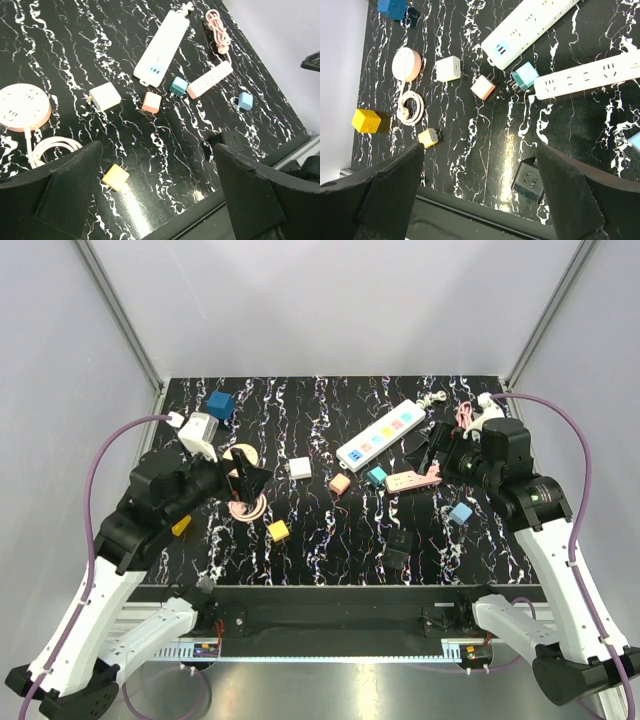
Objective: Insert the plug
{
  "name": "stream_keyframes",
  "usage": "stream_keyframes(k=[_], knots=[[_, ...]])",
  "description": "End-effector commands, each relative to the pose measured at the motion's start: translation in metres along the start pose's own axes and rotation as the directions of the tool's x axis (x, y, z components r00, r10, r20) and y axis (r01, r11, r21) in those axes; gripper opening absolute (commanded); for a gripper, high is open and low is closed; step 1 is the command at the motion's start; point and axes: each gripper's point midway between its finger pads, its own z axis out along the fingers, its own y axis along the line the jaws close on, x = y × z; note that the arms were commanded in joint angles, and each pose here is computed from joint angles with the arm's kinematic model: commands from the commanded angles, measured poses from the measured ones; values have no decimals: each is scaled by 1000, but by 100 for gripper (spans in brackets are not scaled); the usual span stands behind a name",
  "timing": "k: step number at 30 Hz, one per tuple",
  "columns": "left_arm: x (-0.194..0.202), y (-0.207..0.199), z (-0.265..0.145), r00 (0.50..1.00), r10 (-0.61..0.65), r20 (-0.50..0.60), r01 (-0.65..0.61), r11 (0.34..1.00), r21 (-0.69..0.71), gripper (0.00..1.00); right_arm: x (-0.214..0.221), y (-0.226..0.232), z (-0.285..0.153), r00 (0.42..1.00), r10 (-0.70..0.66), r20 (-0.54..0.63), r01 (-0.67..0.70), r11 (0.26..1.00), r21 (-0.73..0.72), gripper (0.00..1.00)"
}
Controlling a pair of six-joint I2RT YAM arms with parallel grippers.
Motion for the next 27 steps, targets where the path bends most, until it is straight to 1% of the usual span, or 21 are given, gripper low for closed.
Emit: stream_keyframes(k=[1,4,6,7,8,9,10,11,12,13,14,15,16,17,18,19,20,21,22,24,27], knots=[[-7,8,1,999,-8,36,9,999,-45,99,-3,0,-3,999,-4,32,4,1000,-2,100],[-6,16,12,1000,-7,27,10,996,-88,99,5,0,0,1000,10,8,-10,1000,-15,100],[-1,22,30,999,22,-32,-26,994,-107,99,14,-1,4,1000,19,-15,-20,999,-28,100],[-15,23,33,997,72,-19,-74,990,-122,99,14,2,5,1000,23,-10,-24,999,-45,100],[-27,46,37,995,95,-1,-92,963,-252,99,15,5,4,1000,23,-9,-23,997,-67,100],[-30,63,54,994,108,-29,-112,937,-332,99,24,6,7,999,28,-35,-31,995,-93,100],[-54,73,57,988,155,-3,-144,910,-390,99,23,10,9,999,26,-27,-29,992,-119,100],[-64,94,62,985,174,-11,-159,875,-457,99,24,13,9,999,28,-26,-31,990,-136,100],[-61,114,85,982,175,-72,-188,847,-498,99,33,13,13,998,37,-54,-45,987,-154,100],[-82,123,92,980,189,-58,-191,833,-519,99,32,17,14,997,52,-53,-61,982,-178,100],[-89,147,97,985,158,-63,-166,818,-550,99,38,20,18,995,53,-80,-68,977,-200,100],[-78,170,122,986,119,-118,-165,808,-566,99,45,31,15,993,29,-116,-61,959,-277,100],[-93,180,129,990,110,-91,-142,804,-577,99,43,39,17,994,15,-106,-49,945,-324,100],[-96,206,132,993,83,-88,-120,785,-608,99,46,40,19,993,13,-121,-53,940,-336,100],[-86,229,158,991,63,-116,-120,785,-607,99,44,40,21,993,13,-119,-53,941,-334,100],[-93,243,167,992,65,-107,-118,781,-613,99,42,39,23,993,15,-115,-53,943,-328,100],[-92,282,183,993,29,-112,-91,794,-601,98,38,41,27,993,16,-117,-53,945,-322,100],[-89,306,203,992,-6,-128,-74,790,-609,94,36,42,27,994,13,-113,-50,944,-327,100],[-85,314,214,990,-23,-140,-66,800,-597,92,34,43,28,994,11,-111,-47,942,-331,100],[-80,349,229,987,-74,-139,-17,827,-562,88,32,44,30,995,9,-104,-43,942,-332,100],[-69,378,245,984,-92,-154,-10,828,-561,87,29,44,34,995,10,-104,-44,943,-331,100]])
